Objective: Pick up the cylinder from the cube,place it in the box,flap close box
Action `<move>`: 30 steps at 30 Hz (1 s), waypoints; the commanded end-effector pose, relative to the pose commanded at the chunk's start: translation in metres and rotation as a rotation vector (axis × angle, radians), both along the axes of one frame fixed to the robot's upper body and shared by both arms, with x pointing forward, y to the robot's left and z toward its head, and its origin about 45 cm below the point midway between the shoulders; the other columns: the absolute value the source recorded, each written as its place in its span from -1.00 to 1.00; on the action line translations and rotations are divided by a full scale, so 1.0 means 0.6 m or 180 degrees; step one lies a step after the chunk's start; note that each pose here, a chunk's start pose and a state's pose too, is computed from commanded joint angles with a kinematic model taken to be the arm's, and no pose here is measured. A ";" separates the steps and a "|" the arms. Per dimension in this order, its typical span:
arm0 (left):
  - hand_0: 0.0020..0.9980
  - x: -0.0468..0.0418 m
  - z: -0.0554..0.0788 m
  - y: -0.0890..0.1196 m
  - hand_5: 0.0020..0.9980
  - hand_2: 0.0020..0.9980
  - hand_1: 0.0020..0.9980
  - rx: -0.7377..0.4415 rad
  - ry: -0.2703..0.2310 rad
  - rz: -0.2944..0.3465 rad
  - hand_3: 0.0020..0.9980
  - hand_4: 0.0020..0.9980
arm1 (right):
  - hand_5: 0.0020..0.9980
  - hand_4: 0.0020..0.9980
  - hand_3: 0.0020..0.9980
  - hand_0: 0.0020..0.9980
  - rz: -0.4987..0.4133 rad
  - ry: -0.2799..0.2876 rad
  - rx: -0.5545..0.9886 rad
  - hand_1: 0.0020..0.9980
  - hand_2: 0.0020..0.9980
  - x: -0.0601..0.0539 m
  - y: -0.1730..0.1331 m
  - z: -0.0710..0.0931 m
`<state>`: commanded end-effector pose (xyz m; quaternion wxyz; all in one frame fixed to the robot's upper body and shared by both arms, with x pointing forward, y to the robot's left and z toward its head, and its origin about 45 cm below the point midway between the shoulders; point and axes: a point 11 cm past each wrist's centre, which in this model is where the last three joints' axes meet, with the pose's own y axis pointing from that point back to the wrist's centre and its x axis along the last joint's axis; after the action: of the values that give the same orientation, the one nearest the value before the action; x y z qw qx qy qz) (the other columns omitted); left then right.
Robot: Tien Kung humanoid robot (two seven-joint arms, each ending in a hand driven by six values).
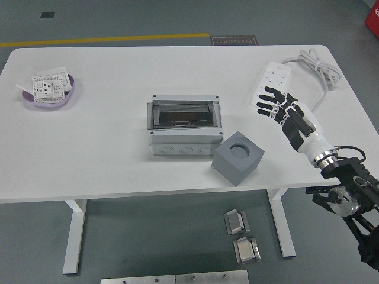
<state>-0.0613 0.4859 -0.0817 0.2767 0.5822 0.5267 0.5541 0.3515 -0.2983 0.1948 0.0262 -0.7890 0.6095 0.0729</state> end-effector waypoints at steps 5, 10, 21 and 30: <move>0.63 0.000 0.003 0.007 0.01 0.62 0.63 0.0017 0.0019 -0.0023 0.77 0.82 | 0.25 1.00 0.57 0.62 0.0079 -0.0015 -0.0012 0.49 0.53 0.001 0.008 0.005; 0.63 0.004 0.007 0.015 0.02 0.61 0.63 0.0041 0.0017 -0.0048 0.77 0.83 | 0.25 1.00 0.67 0.68 0.0103 -0.0047 -0.0006 0.56 0.61 0.004 0.010 0.012; 0.62 0.007 0.003 0.006 -0.04 0.60 0.62 0.0011 -0.0009 -0.0025 0.76 0.77 | 0.30 1.00 0.68 0.68 0.0132 -0.0156 0.0053 0.58 0.64 0.011 0.014 0.035; 0.62 0.001 -0.001 -0.002 -0.05 0.60 0.61 -0.0010 -0.0011 0.0000 0.76 0.76 | 0.31 1.00 0.68 0.70 0.0089 -0.0219 -0.0014 0.58 0.64 0.010 0.009 0.044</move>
<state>-0.0610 0.4846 -0.0823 0.2784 0.5808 0.5272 0.5543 0.3574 -0.2931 0.2210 0.0444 -0.7995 0.5974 0.0448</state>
